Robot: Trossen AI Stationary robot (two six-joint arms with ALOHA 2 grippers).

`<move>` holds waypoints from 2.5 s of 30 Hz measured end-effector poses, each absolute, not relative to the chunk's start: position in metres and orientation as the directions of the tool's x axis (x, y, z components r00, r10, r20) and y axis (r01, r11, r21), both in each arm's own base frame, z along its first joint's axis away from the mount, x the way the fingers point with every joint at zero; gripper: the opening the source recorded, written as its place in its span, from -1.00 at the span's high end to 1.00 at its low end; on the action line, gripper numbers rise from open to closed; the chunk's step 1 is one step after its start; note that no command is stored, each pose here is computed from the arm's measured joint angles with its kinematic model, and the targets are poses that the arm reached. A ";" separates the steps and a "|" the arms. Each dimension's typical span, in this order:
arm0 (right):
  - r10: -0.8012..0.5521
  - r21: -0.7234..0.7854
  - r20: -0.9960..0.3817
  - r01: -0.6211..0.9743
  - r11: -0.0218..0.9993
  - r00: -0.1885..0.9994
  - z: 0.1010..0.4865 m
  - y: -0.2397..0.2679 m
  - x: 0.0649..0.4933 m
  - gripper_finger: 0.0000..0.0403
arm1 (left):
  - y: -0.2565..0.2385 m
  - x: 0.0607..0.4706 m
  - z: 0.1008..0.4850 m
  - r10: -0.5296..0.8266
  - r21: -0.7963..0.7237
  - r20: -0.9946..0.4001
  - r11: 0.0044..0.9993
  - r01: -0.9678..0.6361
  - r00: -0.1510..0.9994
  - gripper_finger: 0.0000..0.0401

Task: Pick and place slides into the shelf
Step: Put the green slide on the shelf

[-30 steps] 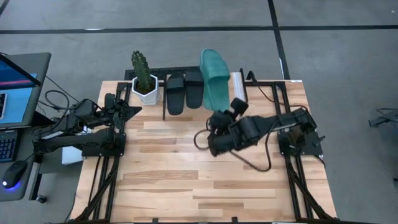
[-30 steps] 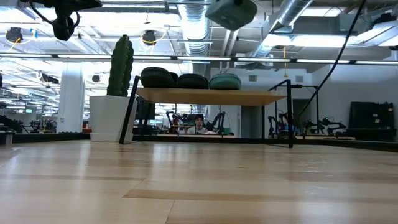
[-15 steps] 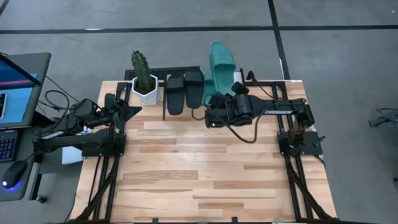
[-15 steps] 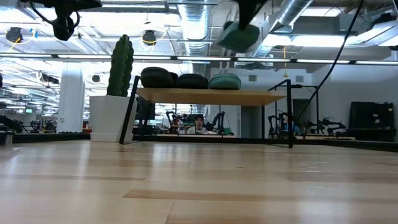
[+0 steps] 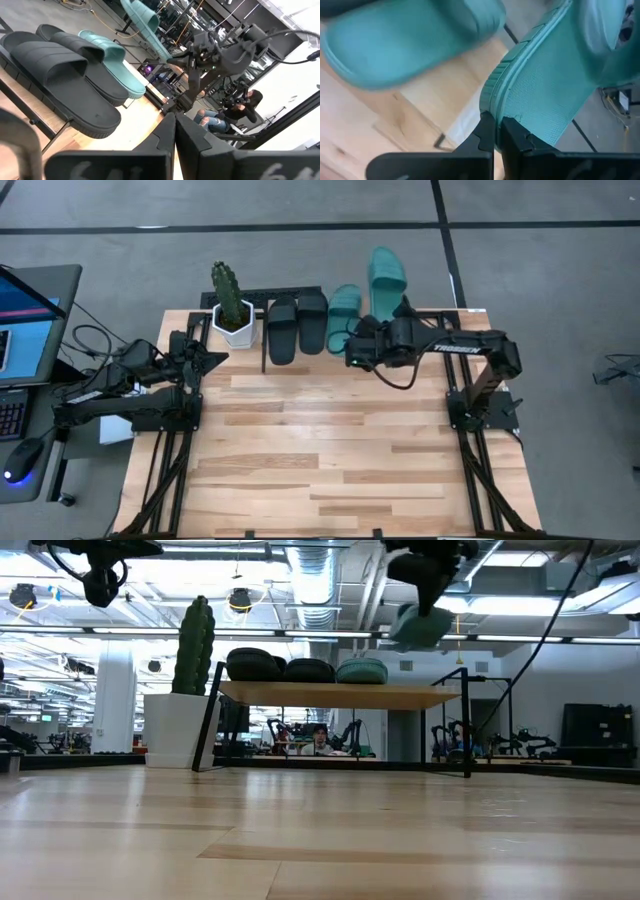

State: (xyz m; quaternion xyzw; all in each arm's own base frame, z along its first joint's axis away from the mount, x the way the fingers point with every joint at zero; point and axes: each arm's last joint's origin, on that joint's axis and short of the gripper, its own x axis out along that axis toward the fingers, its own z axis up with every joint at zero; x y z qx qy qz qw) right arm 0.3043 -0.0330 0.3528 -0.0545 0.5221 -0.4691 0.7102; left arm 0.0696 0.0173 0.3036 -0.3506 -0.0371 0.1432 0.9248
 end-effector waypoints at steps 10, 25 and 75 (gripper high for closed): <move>-0.695 -0.591 -0.716 0.592 0.548 -0.072 0.322 -0.032 0.291 1.00 | 0.017 0.070 0.304 0.291 -0.664 -0.031 0.709 -0.238 0.956 1.00; -0.691 -0.549 -0.722 0.601 0.581 0.008 0.316 -0.064 0.308 1.00 | 0.017 0.070 0.304 0.296 -0.676 -0.031 0.697 -0.238 0.955 1.00; -0.547 -0.503 -0.833 0.531 0.682 -0.086 0.261 -0.073 0.338 1.00 | 0.017 0.070 0.304 0.295 -0.676 -0.033 0.697 -0.239 0.955 1.00</move>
